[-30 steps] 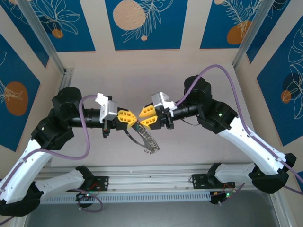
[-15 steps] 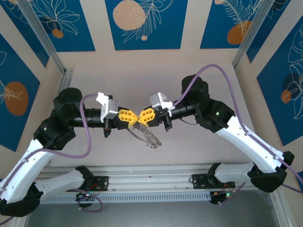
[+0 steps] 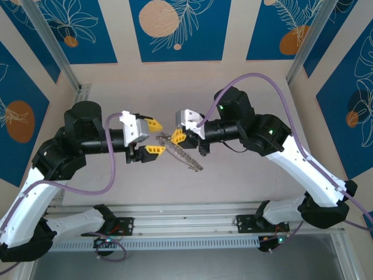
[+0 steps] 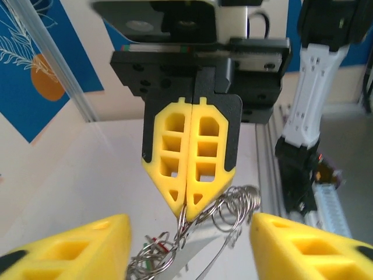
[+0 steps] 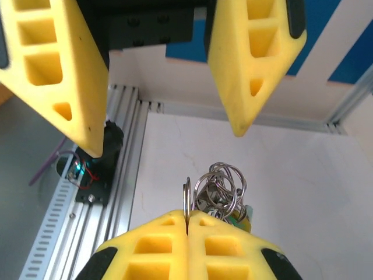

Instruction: Put the keys on the keyring

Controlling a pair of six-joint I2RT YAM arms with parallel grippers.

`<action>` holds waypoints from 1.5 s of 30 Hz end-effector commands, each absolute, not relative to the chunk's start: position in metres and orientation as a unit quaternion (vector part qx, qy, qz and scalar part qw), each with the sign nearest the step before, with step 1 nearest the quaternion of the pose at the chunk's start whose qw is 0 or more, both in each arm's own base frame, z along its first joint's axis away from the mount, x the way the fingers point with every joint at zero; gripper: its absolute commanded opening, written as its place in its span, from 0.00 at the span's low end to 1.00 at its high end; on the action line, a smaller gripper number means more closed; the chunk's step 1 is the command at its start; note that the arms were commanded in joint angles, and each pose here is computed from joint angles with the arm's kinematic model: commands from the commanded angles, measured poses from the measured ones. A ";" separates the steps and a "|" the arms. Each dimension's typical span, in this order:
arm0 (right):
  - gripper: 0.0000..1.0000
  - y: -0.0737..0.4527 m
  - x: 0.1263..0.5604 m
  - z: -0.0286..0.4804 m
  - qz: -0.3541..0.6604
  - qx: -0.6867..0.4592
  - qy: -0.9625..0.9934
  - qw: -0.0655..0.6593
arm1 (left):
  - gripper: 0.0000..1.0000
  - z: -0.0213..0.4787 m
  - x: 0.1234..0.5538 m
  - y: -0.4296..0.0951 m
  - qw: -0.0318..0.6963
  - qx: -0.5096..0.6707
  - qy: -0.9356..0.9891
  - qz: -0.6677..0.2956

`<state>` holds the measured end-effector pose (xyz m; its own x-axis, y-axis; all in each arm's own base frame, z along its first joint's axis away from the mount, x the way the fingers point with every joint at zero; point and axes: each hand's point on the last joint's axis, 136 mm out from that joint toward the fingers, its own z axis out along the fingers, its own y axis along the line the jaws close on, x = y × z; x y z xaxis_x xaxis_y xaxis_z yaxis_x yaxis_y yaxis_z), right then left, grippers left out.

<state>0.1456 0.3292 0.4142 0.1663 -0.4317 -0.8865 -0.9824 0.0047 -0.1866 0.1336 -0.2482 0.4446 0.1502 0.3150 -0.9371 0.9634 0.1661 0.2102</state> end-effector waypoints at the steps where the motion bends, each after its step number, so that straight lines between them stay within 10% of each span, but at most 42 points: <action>1: 0.00 0.322 0.151 0.405 0.263 -0.644 0.585 0.418 | 0.51 0.427 0.136 -0.248 0.481 0.582 0.584 -0.298; 28: 0.00 0.337 0.136 0.412 0.263 -0.670 0.588 0.370 | 0.32 0.407 0.149 -0.258 0.472 0.583 0.593 -0.293; 36: 0.00 0.342 0.136 0.413 0.259 -0.674 0.588 0.365 | 0.00 0.405 0.151 -0.262 0.467 0.586 0.592 -0.298; 41: 0.00 0.341 0.139 0.413 0.255 -0.672 0.590 0.367 | 0.00 0.406 0.148 -0.261 0.474 0.585 0.585 -0.302; 45: 0.26 0.336 0.137 0.415 0.277 -0.660 0.588 0.377 | 0.00 0.413 0.141 -0.260 0.481 0.582 0.575 -0.315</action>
<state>0.1497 0.3334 0.3948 0.1287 -0.6562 -0.7436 -0.9843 0.0065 -0.1761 0.1468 -0.2566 0.4012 0.1123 0.4197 -0.9007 0.9723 0.1408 0.1868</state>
